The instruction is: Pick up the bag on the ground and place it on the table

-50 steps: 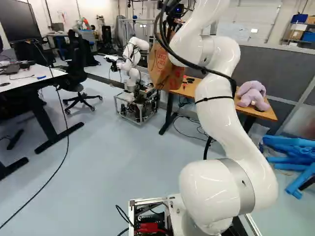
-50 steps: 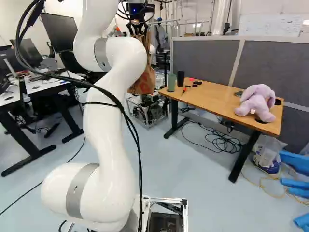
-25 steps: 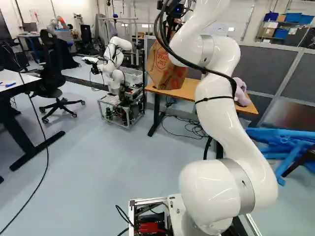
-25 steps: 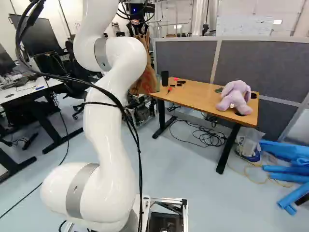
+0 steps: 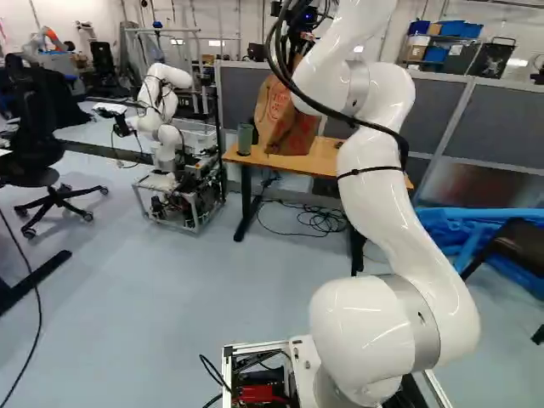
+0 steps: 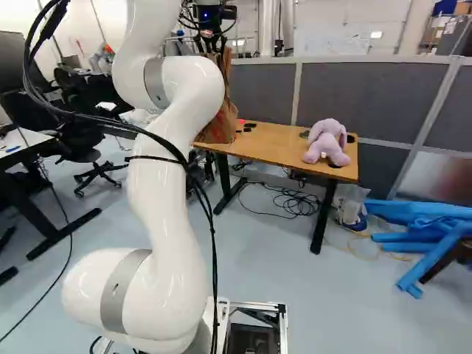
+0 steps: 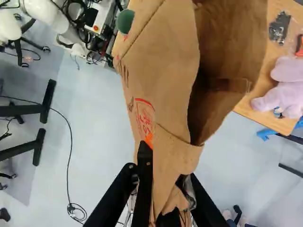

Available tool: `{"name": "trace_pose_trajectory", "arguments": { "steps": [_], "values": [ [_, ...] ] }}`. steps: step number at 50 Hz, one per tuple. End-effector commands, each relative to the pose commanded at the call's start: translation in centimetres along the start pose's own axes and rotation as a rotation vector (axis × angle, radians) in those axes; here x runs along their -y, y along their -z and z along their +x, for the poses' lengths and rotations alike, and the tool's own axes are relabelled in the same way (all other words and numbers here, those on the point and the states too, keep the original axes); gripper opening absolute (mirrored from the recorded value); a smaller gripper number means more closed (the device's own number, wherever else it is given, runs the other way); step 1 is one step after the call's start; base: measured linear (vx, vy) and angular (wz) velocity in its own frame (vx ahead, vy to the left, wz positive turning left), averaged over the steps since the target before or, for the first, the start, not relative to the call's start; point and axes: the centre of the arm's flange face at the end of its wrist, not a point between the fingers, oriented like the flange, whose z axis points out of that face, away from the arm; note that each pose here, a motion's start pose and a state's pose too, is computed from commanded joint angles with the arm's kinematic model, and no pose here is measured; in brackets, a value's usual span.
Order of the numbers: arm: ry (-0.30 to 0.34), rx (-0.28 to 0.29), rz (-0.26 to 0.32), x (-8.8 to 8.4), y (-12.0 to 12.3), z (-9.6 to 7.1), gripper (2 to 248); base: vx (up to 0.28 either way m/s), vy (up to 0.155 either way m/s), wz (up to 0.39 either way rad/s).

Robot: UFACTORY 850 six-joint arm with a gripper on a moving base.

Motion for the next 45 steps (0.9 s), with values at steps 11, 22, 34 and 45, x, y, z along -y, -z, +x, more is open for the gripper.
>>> {"name": "trace_pose_trajectory", "arguments": {
  "steps": [11, 22, 34, 45],
  "values": [
    [0.000, 0.000, 0.000, 0.00, 0.00, 0.00, 21, 0.128, -0.077, -0.400],
    [0.000, 0.000, 0.000, 0.00, 0.00, 0.00, 21, 0.148, -0.062, -0.313],
    [0.000, 0.000, 0.000, 0.00, 0.00, 0.00, 21, 0.147, -0.015, -0.095],
    [0.000, 0.000, 0.000, 0.00, 0.00, 0.00, 21, 0.126, -0.003, -0.018]
  ]
}}
